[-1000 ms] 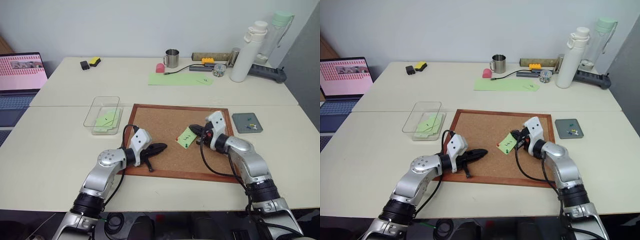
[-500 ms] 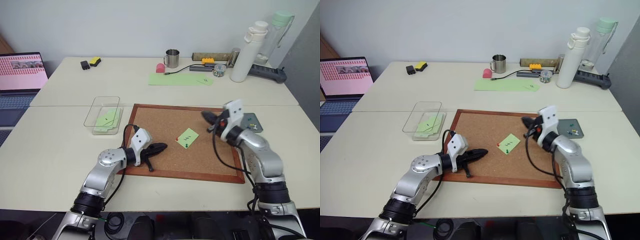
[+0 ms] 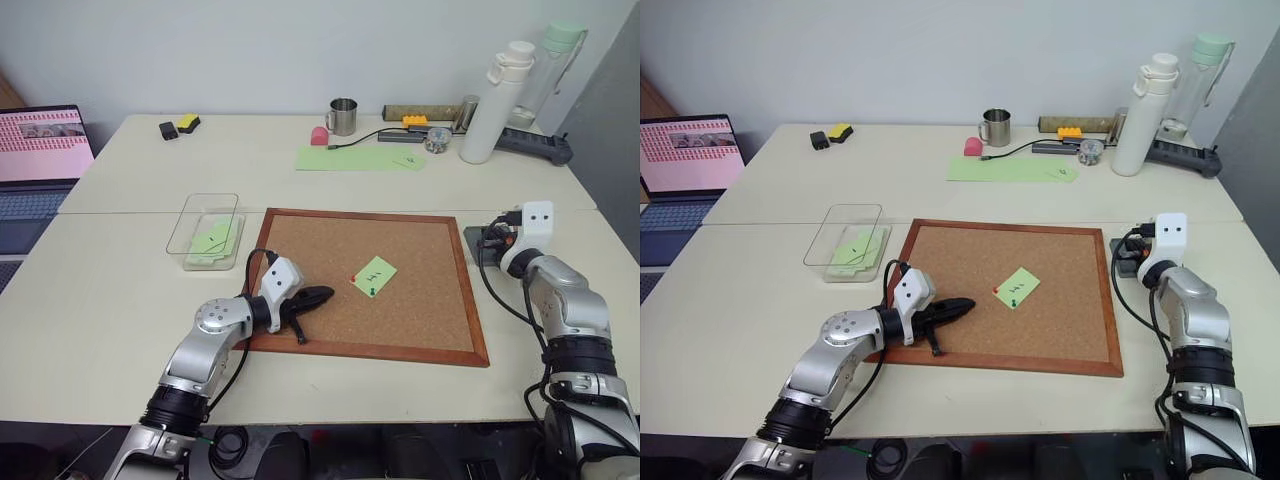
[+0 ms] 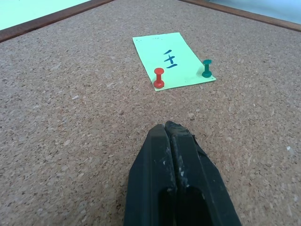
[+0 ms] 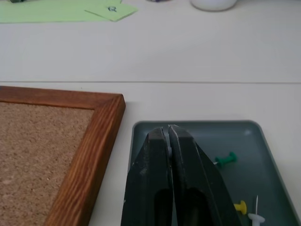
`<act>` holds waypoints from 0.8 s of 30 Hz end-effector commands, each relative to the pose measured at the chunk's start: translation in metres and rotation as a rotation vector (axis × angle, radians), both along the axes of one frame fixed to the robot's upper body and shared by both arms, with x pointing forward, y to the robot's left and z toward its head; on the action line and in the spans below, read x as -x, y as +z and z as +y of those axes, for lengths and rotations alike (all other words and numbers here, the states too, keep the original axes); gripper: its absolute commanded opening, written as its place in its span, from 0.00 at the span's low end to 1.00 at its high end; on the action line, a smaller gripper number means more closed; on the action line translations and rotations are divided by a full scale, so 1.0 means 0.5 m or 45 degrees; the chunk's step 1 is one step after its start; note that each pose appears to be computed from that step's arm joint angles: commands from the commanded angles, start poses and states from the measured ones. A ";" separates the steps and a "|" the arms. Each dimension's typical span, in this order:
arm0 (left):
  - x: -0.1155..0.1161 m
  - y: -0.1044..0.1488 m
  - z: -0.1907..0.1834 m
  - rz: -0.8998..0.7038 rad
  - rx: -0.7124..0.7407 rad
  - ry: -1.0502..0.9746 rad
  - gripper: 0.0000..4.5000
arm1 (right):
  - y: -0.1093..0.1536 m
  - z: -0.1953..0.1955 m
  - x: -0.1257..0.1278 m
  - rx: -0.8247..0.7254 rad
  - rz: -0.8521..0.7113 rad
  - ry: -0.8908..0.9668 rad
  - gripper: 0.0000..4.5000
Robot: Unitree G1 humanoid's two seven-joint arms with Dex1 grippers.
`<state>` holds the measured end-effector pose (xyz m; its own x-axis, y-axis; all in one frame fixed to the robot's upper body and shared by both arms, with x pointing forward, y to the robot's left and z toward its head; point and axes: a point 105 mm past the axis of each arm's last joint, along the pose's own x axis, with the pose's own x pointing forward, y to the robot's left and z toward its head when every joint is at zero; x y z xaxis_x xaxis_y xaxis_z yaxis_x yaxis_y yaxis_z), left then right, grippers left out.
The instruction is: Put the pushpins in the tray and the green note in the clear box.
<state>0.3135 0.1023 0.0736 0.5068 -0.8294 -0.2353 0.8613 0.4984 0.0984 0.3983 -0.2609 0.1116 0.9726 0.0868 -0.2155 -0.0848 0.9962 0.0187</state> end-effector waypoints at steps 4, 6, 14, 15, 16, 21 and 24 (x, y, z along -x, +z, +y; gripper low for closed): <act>0.011 -0.029 0.013 0.068 -0.049 0.031 0.00 | 0.043 -0.015 -0.011 -0.003 -0.104 -0.013 0.36; 0.010 -0.029 0.013 0.068 -0.048 0.035 0.00 | 0.045 -0.013 -0.009 -0.002 -0.109 0.003 0.47; 0.005 -0.028 0.009 0.059 -0.046 0.031 0.00 | 0.072 -0.015 0.000 0.093 -0.165 0.032 0.78; 0.004 -0.028 0.008 0.059 -0.046 0.029 0.00 | 0.080 -0.012 0.003 0.113 -0.185 0.044 0.78; 0.004 -0.028 0.008 0.058 -0.046 0.028 0.00 | 0.089 -0.008 0.006 0.133 -0.204 0.065 0.78; 0.000 -0.028 0.006 0.058 -0.037 0.028 0.00 | 0.127 0.091 0.051 0.023 -0.298 0.397 0.78; -0.001 -0.030 0.006 0.063 -0.037 0.021 0.00 | 0.133 0.203 0.114 -0.064 -0.292 0.765 0.78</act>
